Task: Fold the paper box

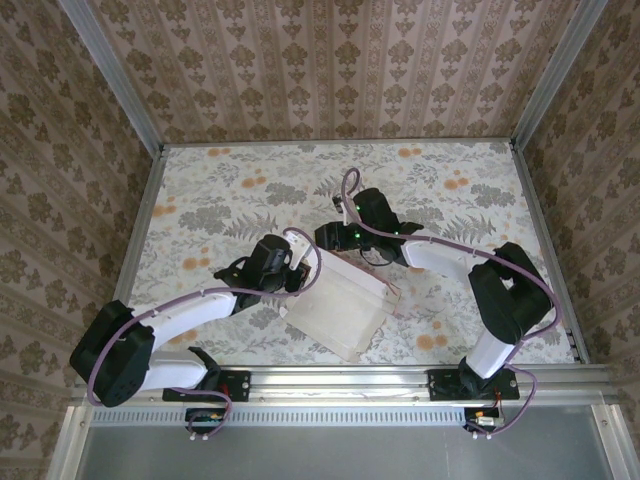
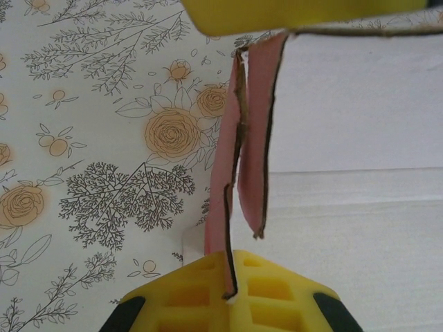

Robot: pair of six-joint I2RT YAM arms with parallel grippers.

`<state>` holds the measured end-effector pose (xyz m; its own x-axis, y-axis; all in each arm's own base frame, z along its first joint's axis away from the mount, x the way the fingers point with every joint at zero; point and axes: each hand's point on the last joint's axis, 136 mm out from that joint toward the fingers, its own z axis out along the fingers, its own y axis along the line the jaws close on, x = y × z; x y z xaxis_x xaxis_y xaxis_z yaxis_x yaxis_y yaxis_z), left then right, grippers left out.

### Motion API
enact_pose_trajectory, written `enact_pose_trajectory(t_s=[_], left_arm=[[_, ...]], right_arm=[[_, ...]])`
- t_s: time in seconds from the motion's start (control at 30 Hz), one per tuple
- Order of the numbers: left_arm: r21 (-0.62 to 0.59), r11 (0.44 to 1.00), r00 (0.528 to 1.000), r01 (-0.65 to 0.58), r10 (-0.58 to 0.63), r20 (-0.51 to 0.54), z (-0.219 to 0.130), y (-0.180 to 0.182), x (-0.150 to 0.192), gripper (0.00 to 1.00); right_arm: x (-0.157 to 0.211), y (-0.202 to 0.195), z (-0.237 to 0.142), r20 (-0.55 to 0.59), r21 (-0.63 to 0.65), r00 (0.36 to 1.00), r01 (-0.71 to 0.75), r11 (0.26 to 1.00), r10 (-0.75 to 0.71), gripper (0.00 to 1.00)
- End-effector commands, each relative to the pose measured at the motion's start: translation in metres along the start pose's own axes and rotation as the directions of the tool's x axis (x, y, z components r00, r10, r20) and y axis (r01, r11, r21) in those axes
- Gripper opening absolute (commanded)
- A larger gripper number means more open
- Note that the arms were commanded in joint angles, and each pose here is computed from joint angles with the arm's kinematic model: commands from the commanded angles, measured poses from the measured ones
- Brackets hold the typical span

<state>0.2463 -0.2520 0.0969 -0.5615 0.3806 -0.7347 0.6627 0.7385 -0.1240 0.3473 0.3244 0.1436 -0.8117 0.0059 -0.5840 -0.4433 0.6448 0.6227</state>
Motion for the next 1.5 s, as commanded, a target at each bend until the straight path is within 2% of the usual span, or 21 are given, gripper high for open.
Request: enact_pose_trajectory(t_s=[0.0, 0.23, 0.6, 1.13, 1.37, 1.47], left_arm=[[0.011, 1.000, 0.996, 0.006, -0.005, -0.095, 0.002, -0.001, 0.021, 0.02], [0.012, 1.000, 0.996, 0.009, -0.007, -0.094, 0.001, -0.001, 0.019, 0.02], [0.021, 1.000, 0.996, 0.011, -0.009, -0.090, -0.002, -0.003, 0.016, 0.03], [0.026, 1.000, 0.996, 0.016, -0.014, -0.090, -0.004, -0.005, 0.009, 0.04], [0.021, 0.998, 0.994, 0.055, -0.052, -0.093, -0.011, -0.001, 0.006, 0.10], [0.044, 0.997, 0.995, 0.063, -0.059, -0.076, -0.022, -0.003, 0.000, 0.21]], right_arm=[[-0.006, 0.012, 0.006, 0.003, -0.046, 1.000, 0.016, 0.999, -0.015, 0.45], [0.000, 0.011, 0.014, -0.018, -0.045, 0.999, 0.030, 0.999, -0.031, 0.49], [0.003, 0.007, 0.020, -0.015, -0.041, 0.999, 0.040, 0.998, -0.041, 0.63], [0.016, -0.012, 0.030, -0.037, 0.018, 0.998, 0.057, 0.998, -0.057, 0.67], [0.017, -0.012, 0.029, -0.039, 0.015, 0.998, 0.055, 0.998, -0.054, 0.66], [0.016, -0.010, 0.028, -0.039, 0.010, 0.998, 0.055, 0.998, -0.054, 0.66]])
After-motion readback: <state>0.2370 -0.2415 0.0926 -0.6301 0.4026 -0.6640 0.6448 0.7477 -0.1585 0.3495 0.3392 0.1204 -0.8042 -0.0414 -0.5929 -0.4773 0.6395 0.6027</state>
